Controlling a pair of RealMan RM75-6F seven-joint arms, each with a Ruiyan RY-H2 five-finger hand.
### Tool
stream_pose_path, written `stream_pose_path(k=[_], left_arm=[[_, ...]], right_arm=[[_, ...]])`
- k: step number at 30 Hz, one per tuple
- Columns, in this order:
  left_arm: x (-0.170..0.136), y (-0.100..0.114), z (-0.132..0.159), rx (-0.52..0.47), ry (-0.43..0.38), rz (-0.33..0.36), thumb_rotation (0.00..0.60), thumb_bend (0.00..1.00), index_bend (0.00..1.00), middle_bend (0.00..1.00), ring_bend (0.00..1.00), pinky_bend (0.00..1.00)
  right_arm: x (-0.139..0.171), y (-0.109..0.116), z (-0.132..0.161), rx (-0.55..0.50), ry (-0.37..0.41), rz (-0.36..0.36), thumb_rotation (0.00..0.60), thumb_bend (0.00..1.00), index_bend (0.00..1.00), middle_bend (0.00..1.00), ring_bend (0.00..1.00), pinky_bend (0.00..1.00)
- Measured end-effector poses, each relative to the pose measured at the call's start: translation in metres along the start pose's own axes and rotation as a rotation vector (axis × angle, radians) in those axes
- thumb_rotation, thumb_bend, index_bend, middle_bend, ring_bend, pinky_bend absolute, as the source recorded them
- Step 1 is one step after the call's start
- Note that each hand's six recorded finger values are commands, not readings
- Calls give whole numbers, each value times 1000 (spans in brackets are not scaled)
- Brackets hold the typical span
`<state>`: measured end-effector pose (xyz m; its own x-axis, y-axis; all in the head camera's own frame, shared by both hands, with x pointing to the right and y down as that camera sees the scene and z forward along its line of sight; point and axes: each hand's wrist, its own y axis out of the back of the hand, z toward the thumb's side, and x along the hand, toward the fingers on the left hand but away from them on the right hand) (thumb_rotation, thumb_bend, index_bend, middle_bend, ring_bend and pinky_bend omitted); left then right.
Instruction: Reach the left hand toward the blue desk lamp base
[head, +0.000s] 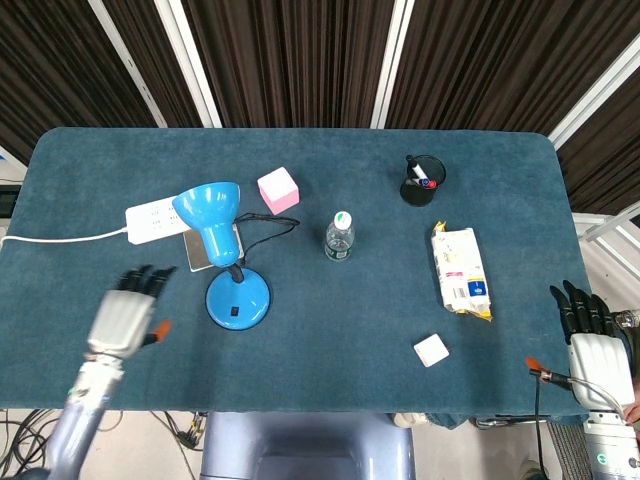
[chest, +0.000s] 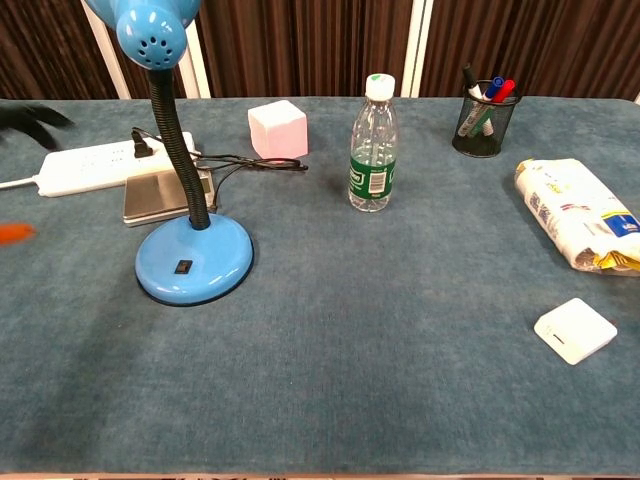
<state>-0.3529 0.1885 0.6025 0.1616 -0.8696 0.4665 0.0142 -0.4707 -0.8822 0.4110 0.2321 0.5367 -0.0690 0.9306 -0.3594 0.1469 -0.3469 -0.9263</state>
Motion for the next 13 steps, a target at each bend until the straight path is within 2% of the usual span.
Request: stream_pose_path(k=[2,8,13], left_arm=[[-17,11,-22,-18,51,25,600,196,111,134,33,96],[-54,25,-63,-116,127,50,600,129,107,98,1,87],[-75,37,-97,-121,188,70,600,128,106,94,0,77]], right_arm=[[0,-1,1,0,3,3,600,110,6,18,38,0],[0,-1,2,1,5,4,600,110,7,18,38,0],[0,-2,3,0,11,6,600,110,7,18,38,0]])
